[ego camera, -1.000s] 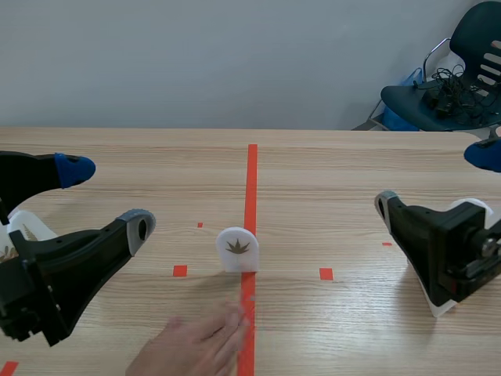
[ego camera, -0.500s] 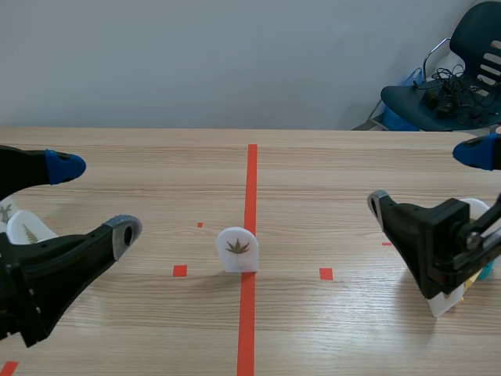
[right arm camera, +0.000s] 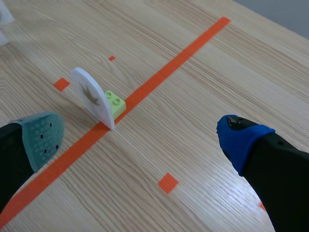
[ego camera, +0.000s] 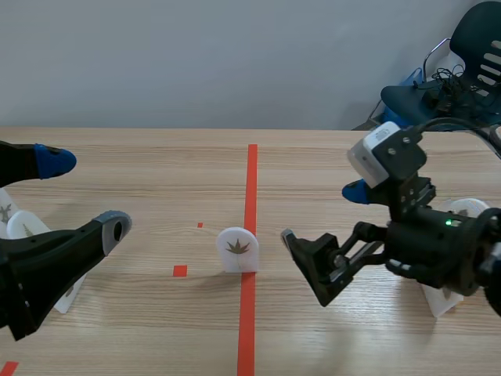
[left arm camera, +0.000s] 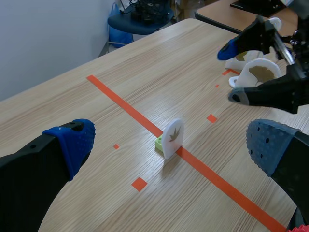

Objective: Do the leaf sorting experiment

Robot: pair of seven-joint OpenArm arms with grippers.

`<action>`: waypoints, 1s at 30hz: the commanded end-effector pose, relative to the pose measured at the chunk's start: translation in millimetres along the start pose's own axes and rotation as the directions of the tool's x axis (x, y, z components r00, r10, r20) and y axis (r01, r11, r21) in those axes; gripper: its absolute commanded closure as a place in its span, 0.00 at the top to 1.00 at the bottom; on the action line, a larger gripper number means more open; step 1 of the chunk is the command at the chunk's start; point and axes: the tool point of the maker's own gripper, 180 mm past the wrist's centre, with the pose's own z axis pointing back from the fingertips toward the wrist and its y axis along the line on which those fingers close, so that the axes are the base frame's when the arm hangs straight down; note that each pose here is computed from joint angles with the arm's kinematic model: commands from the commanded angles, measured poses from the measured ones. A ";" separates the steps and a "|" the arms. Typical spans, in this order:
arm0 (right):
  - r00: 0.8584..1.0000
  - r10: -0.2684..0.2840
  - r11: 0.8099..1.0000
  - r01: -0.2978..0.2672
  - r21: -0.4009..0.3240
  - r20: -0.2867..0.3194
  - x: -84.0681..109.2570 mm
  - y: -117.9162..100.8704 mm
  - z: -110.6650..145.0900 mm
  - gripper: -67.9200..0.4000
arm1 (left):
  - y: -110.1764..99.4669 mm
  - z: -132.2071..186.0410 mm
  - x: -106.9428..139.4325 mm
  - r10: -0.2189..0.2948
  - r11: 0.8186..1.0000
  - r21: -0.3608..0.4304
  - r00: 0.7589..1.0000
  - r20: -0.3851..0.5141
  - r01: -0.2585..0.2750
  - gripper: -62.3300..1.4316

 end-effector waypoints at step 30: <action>1.000 -0.003 0.985 0.007 0.174 -0.024 -45.8 74.9 -94.6 0.23 | -1.7 -1.0 10.6 -0.004 1.000 -0.006 0.999 0.036 0.005 1.00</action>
